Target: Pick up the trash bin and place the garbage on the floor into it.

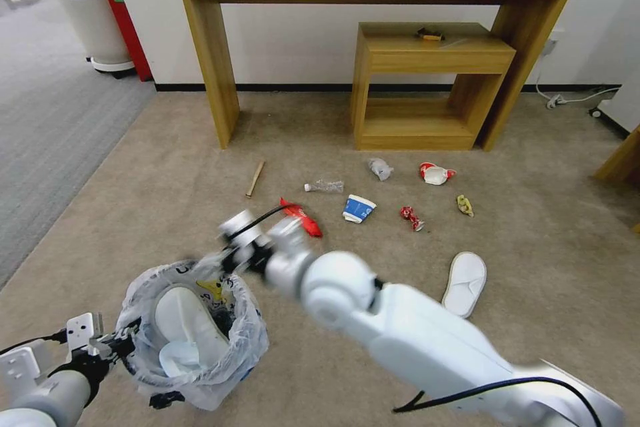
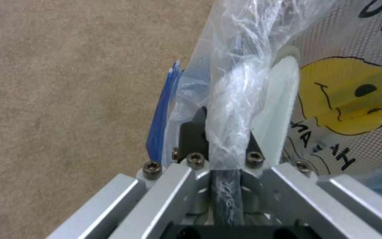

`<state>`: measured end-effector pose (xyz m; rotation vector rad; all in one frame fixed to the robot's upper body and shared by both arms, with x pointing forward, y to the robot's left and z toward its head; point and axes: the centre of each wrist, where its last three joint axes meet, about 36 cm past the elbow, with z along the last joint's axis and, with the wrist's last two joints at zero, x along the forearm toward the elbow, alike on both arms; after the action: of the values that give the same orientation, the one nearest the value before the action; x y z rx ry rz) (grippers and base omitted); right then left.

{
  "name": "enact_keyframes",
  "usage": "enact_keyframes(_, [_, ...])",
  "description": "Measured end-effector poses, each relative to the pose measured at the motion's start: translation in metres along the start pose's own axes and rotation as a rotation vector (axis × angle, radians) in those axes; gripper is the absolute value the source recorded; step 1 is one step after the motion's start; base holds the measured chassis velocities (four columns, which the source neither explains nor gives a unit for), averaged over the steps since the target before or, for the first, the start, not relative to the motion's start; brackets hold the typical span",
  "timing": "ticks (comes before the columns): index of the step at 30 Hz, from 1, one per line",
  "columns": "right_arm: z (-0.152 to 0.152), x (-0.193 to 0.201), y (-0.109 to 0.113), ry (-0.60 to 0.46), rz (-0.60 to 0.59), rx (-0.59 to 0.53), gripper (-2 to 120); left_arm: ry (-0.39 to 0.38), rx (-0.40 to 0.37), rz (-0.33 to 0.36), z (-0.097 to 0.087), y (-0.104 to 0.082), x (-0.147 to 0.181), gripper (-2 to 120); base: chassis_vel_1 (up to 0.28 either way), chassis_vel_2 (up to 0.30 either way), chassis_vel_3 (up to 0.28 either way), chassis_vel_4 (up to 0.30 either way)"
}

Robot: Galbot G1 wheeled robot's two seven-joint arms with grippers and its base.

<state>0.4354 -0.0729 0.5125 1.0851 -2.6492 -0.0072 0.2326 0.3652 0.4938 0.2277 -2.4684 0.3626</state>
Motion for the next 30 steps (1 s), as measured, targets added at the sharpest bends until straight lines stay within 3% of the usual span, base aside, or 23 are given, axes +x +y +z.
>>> enact_keyframes(1, [0.012, 0.013, -0.022, 0.009, 0.082, 0.015, 100, 0.0, -0.001, 0.001, 0.0, 0.001, 0.001, 0, 0.0, 0.0, 0.0, 0.0])
enact_keyframes(2, [0.012, 0.013, -0.022, 0.009, 0.082, 0.015, 100, 0.0, -0.001, 0.001, 0.0, 0.001, 0.001, 0, 0.0, 0.0, 0.0, 0.0])
enact_keyframes(4, [0.037, 0.039, -0.052, 0.033, 0.195, 0.021, 100, 0.001, -0.001, 0.004, 0.0, 0.003, 0.003, 0, 0.0, 0.0, 0.0, 0.0])
enact_keyframes(9, [0.066, 0.082, -0.089, 0.051, 0.344, 0.011, 100, 0.006, 0.001, 0.014, 0.002, 0.002, 0.004, 0, 0.0, 0.0, 0.0, 0.0])
enact_keyframes(18, [0.075, 0.105, -0.108, 0.037, 0.427, 0.004, 100, 0.007, 0.001, 0.031, 0.003, -0.003, 0.007, 0, -0.066, -0.053, 0.058, 0.043])
enact_keyframes(30, [0.094, 0.1, -0.115, 0.061, 0.457, -0.016, 100, 0.006, 0.012, 0.036, 0.006, 0.0, 0.015, 0, -0.221, -0.219, 0.222, 0.215])
